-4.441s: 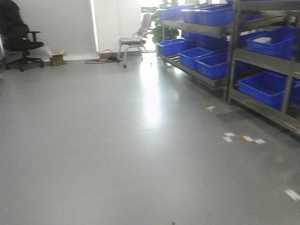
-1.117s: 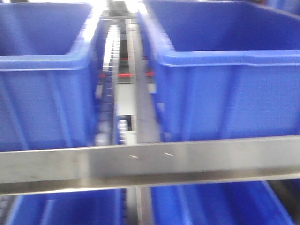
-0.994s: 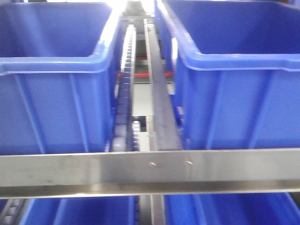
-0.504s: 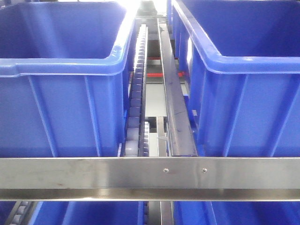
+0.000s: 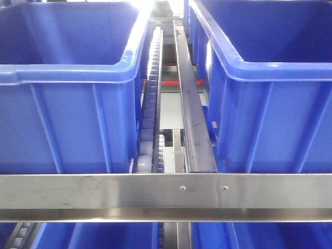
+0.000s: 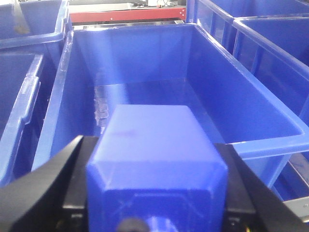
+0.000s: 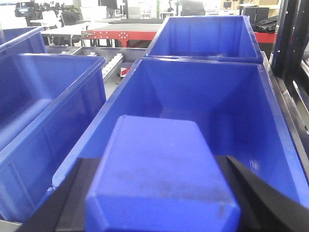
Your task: Pick and sort blue part to right shelf
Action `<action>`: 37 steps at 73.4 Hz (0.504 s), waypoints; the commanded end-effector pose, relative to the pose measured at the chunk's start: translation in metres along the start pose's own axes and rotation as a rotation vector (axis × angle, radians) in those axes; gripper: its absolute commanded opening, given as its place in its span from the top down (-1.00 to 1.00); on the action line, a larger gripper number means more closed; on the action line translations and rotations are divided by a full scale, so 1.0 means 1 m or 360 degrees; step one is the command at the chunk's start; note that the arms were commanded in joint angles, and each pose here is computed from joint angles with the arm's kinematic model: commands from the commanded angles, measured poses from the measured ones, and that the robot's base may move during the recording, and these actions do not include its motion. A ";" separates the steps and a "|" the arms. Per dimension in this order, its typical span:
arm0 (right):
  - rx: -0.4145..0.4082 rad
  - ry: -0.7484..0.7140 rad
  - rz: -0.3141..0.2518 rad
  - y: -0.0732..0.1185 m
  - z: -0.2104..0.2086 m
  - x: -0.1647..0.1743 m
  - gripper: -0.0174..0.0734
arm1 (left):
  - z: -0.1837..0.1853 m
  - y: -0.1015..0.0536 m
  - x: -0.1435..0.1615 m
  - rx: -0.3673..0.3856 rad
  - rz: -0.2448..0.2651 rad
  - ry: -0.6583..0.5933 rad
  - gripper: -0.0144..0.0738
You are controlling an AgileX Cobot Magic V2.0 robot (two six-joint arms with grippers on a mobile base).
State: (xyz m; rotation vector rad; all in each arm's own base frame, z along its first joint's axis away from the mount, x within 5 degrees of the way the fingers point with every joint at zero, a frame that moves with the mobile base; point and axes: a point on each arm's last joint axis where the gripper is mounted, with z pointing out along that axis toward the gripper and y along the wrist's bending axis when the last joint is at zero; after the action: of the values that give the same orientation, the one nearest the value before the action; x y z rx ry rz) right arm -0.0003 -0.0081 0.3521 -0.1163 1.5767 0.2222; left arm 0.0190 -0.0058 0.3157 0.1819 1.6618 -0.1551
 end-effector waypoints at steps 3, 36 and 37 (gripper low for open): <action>-0.0011 -0.0162 -0.0022 0.001 0.000 -0.017 0.11 | 0.005 0.000 -0.027 0.0004 0.0000 -0.0177 0.20; -0.0011 -0.0162 -0.0022 0.001 0.000 -0.017 0.11 | 0.156 0.003 -0.097 0.0019 -0.0045 0.0375 0.20; -0.0011 -0.0162 -0.0022 0.001 0.000 -0.017 0.11 | 0.161 0.003 -0.098 0.0021 -0.0049 0.0390 0.20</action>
State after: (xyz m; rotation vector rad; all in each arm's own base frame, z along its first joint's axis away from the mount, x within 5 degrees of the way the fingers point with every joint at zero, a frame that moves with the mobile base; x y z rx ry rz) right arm -0.0003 -0.0081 0.3521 -0.1163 1.5767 0.2222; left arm 0.1585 -0.0326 0.3791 0.2058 1.9827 -0.1468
